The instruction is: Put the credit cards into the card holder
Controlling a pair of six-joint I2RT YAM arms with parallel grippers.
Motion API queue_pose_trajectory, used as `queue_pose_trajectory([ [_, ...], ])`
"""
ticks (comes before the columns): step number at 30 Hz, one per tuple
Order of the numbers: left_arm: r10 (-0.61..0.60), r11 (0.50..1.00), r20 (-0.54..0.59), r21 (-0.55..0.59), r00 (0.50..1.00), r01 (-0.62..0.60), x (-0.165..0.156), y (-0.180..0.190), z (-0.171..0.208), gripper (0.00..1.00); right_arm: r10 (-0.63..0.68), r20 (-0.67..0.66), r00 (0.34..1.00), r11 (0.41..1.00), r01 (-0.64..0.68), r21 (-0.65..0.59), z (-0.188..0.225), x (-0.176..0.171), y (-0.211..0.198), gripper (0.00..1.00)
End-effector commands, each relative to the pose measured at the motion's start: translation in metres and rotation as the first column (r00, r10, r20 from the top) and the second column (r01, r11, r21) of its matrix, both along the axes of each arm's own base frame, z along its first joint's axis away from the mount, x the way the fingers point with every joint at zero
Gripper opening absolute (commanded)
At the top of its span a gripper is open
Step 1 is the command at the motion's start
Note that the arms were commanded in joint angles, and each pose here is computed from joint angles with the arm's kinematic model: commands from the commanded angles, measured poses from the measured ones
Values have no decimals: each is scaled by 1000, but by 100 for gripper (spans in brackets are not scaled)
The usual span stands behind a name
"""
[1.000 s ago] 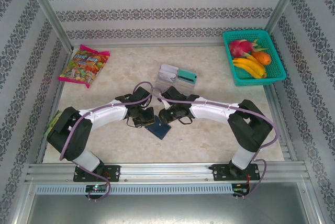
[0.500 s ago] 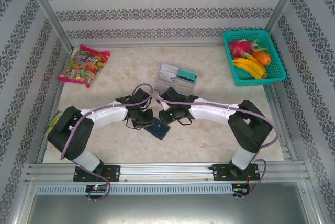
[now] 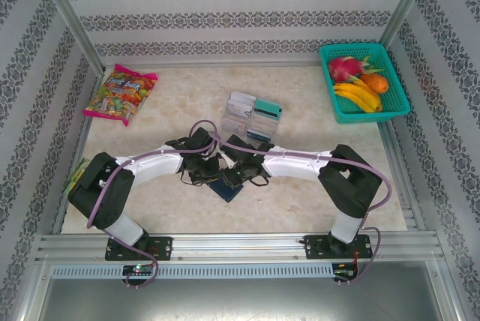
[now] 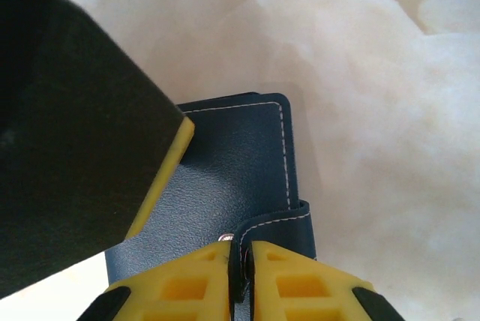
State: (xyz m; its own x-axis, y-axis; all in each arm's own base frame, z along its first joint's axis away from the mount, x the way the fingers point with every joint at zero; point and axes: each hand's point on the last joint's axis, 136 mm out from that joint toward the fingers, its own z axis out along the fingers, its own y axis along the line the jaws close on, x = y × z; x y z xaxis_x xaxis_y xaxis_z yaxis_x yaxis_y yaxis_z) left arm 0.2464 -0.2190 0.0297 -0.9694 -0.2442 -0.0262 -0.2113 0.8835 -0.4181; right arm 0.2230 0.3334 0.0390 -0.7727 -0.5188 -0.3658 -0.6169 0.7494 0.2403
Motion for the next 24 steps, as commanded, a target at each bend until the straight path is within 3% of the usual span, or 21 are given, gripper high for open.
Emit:
queue_pose_trajectory([
  [1,0,998,-20,56,1000,1,-7,8,-14,0,54,-2,999,996,-54,-69,-11,-10,-1,14],
  [10,-2,998,-22,69,1000,3,-8,11,-15,0,42,16,999,999,-42,-25,2,-10,-7,28],
  [20,-2,998,-13,67,1000,3,-5,10,-11,0,-10,15,1000,980,7,197,53,2,-3,29],
  [24,-6,998,-14,63,1000,7,-5,9,-11,0,-83,-70,994,956,100,277,45,12,-15,27],
])
